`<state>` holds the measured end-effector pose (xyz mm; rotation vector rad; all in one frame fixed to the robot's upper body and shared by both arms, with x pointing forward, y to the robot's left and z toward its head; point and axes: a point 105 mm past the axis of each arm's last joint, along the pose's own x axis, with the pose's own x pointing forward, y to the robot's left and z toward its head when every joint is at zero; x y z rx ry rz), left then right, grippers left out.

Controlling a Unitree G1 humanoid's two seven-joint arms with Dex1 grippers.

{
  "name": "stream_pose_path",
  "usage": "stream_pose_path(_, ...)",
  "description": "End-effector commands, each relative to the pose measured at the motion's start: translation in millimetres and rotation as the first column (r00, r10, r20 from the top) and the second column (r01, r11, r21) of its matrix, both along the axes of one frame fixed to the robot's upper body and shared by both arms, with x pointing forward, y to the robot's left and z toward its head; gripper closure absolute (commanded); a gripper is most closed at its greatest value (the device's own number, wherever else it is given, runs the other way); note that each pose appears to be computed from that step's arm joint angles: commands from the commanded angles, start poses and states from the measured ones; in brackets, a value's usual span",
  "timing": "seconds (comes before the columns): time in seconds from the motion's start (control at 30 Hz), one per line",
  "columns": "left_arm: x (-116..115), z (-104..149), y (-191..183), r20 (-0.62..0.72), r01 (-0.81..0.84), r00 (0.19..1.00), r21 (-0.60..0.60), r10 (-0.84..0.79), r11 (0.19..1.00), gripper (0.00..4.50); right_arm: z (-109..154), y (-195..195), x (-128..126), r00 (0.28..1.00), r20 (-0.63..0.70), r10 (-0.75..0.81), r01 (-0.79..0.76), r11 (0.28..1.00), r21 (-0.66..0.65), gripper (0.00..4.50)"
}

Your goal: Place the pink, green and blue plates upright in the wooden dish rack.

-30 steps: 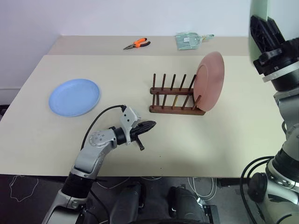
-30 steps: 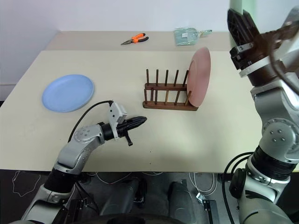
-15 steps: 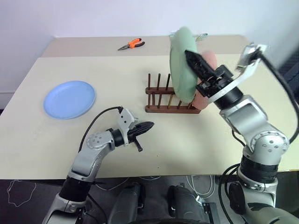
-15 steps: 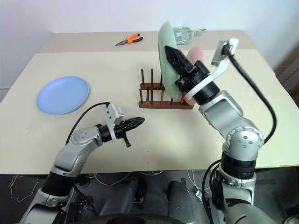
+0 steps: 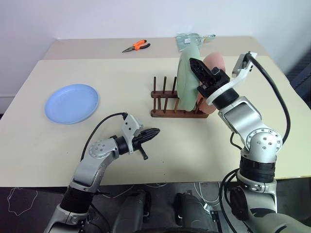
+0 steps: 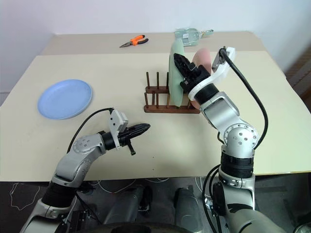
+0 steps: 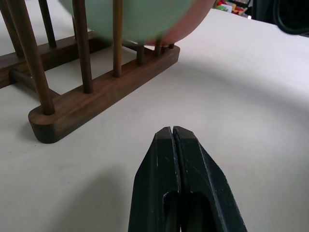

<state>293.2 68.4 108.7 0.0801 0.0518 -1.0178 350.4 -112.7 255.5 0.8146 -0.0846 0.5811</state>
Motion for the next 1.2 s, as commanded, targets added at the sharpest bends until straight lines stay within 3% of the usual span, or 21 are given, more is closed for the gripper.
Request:
stream_pose_path(0.03, -2, 12, -1, 0.027, 0.019, 0.999, -0.018, -0.018, 1.000, 4.50, 21, -1, 1, 0.994, 0.101, -0.044, 0.053, 0.995, -0.087, 1.95)
stream_pose_path(0.1, -3, 12, 1, 0.008, 0.014, 1.000, -0.027, -0.014, 1.000, 4.26, 27, -1, 1, 0.981, 0.180, -0.069, 0.107, 0.972, -0.208, 0.96)
stream_pose_path(0.2, -5, 13, 3, -0.005, 0.014, 1.000, -0.039, -0.014, 0.999, 3.21, 36, -1, -1, 0.951, 0.302, -0.069, 0.178, 0.920, -0.349, 0.95)
stream_pose_path(0.4, 7, 27, 20, 0.089, -0.100, 0.991, -0.043, 0.104, 0.994, 0.03, 60, -7, -7, 0.840, 0.543, -0.018, 0.379, 0.735, -0.562, 0.95)
stream_pose_path(0.43, 7, 31, 24, 0.093, -0.116, 0.988, -0.058, 0.121, 0.992, 0.01, 61, -8, -7, 0.825, 0.565, 0.004, 0.403, 0.697, -0.593, 0.95)
stream_pose_path(0.53, 17, 41, 51, 0.140, -0.251, 0.955, -0.084, 0.261, 0.964, 0.00, 67, -5, -15, 0.757, 0.642, 0.122, 0.463, 0.594, -0.658, 0.14)
stream_pose_path(0.63, 40, 54, 102, 0.168, -0.525, 0.823, -0.145, 0.543, 0.839, 0.00, 68, 19, -31, 0.690, 0.664, 0.288, 0.451, 0.547, -0.705, 0.06)
stream_pose_path(0.7, 52, 58, 153, 0.134, -0.729, 0.645, -0.188, 0.752, 0.659, 0.00, 57, 40, -42, 0.651, 0.636, 0.415, 0.419, 0.502, -0.756, 0.06)
stream_pose_path(0.8, 52, 65, 216, 0.137, -0.917, 0.339, -0.173, 0.931, 0.360, 0.00, 35, 60, -47, 0.620, 0.589, 0.518, 0.389, 0.449, -0.805, 0.06)
stream_pose_path(0.9, 38, 63, 266, 0.104, -0.987, 0.057, -0.142, 0.993, 0.072, 0.00, 15, 71, -48, 0.606, 0.553, 0.571, 0.367, 0.416, -0.832, 0.06)
stream_pose_path(1.0, 18, 53, 298, 0.022, -0.983, -0.152, -0.110, 0.988, -0.149, 0.00, 0, 80, -47, 0.601, 0.530, 0.598, 0.342, 0.408, -0.847, 0.06)
stream_pose_path(1.07, 12, 42, 302, -0.080, -0.977, -0.189, -0.087, 0.979, -0.196, 0.00, -6, 83, -45, 0.600, 0.521, 0.607, 0.329, 0.406, -0.853, 0.06)
stream_pose_path(1.2, 19, 24, 284, -0.260, -0.993, -0.081, -0.061, 0.962, -0.100, 0.00, -12, 87, -46, 0.589, 0.513, 0.624, 0.310, 0.412, -0.857, 0.06)
